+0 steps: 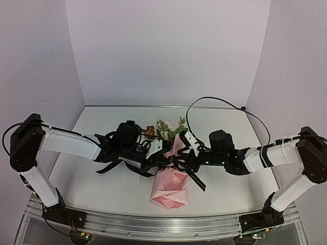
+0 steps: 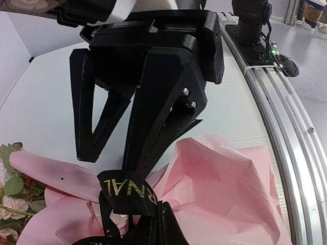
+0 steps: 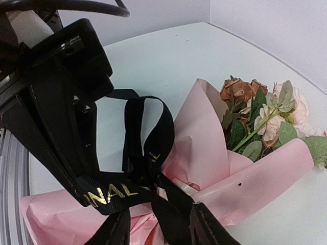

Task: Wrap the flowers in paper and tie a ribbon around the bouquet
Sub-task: Pass from the left arm to the right, then cross the ribbon over the folded bouquet.

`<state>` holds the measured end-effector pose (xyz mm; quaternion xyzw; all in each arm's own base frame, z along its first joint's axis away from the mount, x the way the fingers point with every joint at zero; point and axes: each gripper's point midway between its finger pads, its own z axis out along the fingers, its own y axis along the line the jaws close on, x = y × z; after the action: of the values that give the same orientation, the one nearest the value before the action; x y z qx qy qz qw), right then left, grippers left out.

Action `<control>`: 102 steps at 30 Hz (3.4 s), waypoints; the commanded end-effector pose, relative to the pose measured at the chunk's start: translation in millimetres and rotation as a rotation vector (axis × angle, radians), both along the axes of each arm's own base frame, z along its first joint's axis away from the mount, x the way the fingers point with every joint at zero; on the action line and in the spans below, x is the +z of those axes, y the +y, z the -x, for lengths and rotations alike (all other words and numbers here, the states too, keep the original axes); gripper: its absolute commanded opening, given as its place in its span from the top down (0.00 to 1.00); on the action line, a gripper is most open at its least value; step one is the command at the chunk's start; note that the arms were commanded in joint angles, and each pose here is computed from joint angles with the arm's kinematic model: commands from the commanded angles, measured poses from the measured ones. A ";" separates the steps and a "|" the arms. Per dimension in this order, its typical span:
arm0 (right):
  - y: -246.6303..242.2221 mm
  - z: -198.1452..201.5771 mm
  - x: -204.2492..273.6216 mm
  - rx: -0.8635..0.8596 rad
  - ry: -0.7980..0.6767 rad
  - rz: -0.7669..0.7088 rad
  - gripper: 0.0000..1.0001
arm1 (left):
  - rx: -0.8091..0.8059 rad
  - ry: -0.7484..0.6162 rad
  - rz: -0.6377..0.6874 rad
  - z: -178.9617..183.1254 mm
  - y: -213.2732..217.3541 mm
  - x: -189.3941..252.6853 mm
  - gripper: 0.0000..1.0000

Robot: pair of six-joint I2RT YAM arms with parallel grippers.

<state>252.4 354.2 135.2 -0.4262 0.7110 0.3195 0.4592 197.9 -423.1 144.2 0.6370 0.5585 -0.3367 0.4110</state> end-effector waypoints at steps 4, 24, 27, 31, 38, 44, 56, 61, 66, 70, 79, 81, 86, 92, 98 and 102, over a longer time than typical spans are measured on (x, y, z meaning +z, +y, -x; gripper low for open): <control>10.9 -8.7 12.4 0.087 -0.077 -0.031 0.55 | -0.038 -0.033 0.035 5.2 1.9 17.6 0.97; 28.6 -2.0 27.8 0.212 -0.011 -0.160 0.57 | -0.002 -0.039 0.039 -0.3 3.6 13.5 0.97; 31.2 -1.3 32.7 0.213 0.026 -0.190 0.72 | 0.006 -0.038 0.044 -2.1 2.5 14.1 0.97; 25.0 -2.1 28.1 0.168 0.050 -0.185 0.99 | 0.033 -0.044 0.054 -7.1 2.4 16.8 0.95; 5.4 -1.7 24.7 0.038 0.151 -0.193 1.00 | 0.072 -0.032 0.080 -10.7 3.8 24.3 0.76; -6.5 15.5 9.3 -0.022 0.227 -0.064 1.00 | 0.126 -0.034 0.144 -11.5 13.1 51.6 0.59; -15.1 29.7 -18.0 -0.214 0.399 0.139 1.00 | 0.346 0.113 0.163 -91.8 29.1 85.1 0.64; -8.1 22.0 -19.6 -0.318 0.500 0.134 1.00 | 0.322 0.161 0.053 -110.8 14.7 54.8 0.69; -8.3 16.9 -19.6 -0.396 0.565 0.135 1.00 | 0.289 0.183 -0.020 -95.7 16.1 36.8 0.71; -13.4 16.2 -22.9 -0.450 0.598 0.144 1.00 | 0.293 0.184 -0.085 -81.6 19.0 21.6 0.72; -12.5 20.8 -26.2 -0.460 0.612 0.173 1.00 | 0.322 0.231 -0.156 -56.2 25.7 -3.9 0.79; -12.6 22.0 -26.7 -0.460 0.611 0.186 1.00 | 0.334 0.242 -0.164 -50.2 27.8 -7.0 0.81; -13.5 23.5 -30.0 -0.472 0.619 0.219 1.00 | 0.391 0.277 -0.164 -35.8 36.2 -11.0 0.86; -11.7 21.4 -32.6 -0.481 0.618 0.235 1.00 | 0.452 0.310 -0.150 -26.0 49.9 -11.3 0.88; -9.7 23.0 -35.2 -0.476 0.621 0.262 1.00 | 0.436 0.276 -0.050 -28.1 44.4 37.8 0.82; -10.0 23.7 -38.4 -0.491 0.634 0.262 1.00 | 0.372 0.222 -0.004 -30.7 30.3 65.3 0.76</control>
<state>224.3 339.5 91.8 -0.1867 0.9310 0.2289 0.2144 218.3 -372.9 146.3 0.4746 0.7585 -0.2952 0.3351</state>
